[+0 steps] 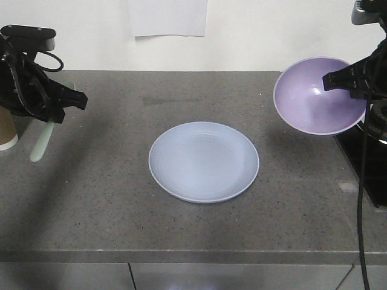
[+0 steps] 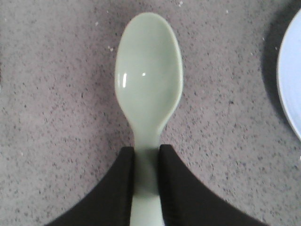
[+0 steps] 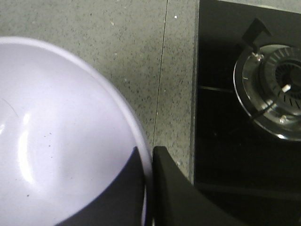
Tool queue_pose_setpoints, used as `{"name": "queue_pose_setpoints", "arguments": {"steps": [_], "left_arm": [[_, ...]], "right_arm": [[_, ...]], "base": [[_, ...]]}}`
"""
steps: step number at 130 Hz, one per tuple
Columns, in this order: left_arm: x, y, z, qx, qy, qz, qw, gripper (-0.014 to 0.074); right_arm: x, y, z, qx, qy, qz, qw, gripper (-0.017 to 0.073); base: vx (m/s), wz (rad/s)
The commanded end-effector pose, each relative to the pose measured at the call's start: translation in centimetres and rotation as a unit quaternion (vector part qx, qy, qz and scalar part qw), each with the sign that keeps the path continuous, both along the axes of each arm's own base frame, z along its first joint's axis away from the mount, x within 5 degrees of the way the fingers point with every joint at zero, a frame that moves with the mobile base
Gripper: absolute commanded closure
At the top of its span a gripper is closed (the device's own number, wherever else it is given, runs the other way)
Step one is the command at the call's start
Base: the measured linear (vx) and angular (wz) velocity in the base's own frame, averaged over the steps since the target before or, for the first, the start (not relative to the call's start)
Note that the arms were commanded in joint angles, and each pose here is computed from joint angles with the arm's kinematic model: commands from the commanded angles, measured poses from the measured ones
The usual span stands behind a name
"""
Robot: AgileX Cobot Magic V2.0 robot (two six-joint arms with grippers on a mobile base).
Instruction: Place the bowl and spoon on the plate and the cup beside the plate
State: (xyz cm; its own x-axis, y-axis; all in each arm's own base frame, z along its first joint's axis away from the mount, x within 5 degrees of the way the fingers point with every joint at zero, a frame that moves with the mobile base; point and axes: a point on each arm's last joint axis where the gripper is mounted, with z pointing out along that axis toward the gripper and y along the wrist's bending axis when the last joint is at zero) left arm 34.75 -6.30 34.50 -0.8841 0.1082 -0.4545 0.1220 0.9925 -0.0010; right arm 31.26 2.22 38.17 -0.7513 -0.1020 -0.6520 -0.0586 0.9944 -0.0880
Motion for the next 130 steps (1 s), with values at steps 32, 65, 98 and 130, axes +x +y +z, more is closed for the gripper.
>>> {"name": "queue_pose_setpoints", "arguments": {"steps": [32,65,98,130], "left_arm": [[-0.74,0.01,2.70,-0.013,-0.055,0.001,0.998,0.0601],[-0.74,0.01,2.70,-0.013,-0.055,0.001,0.998,0.0601],[-0.74,0.01,2.70,-0.013,-0.055,0.001,0.998,0.0601],[-0.74,0.01,2.70,-0.013,-0.055,0.001,0.998,0.0601]], "right_arm": [[-0.60,-0.19,2.32,-0.001,-0.059,0.002,0.998,0.0560],[-0.60,-0.19,2.32,-0.001,-0.059,0.002,0.998,0.0560],[-0.60,-0.19,2.32,-0.001,-0.059,0.002,0.998,0.0560],[-0.60,-0.19,2.32,-0.001,-0.059,0.002,0.998,0.0560]], "base": [[0.13,0.02],[0.10,0.01],[0.07,0.03],[0.05,0.02]]}}
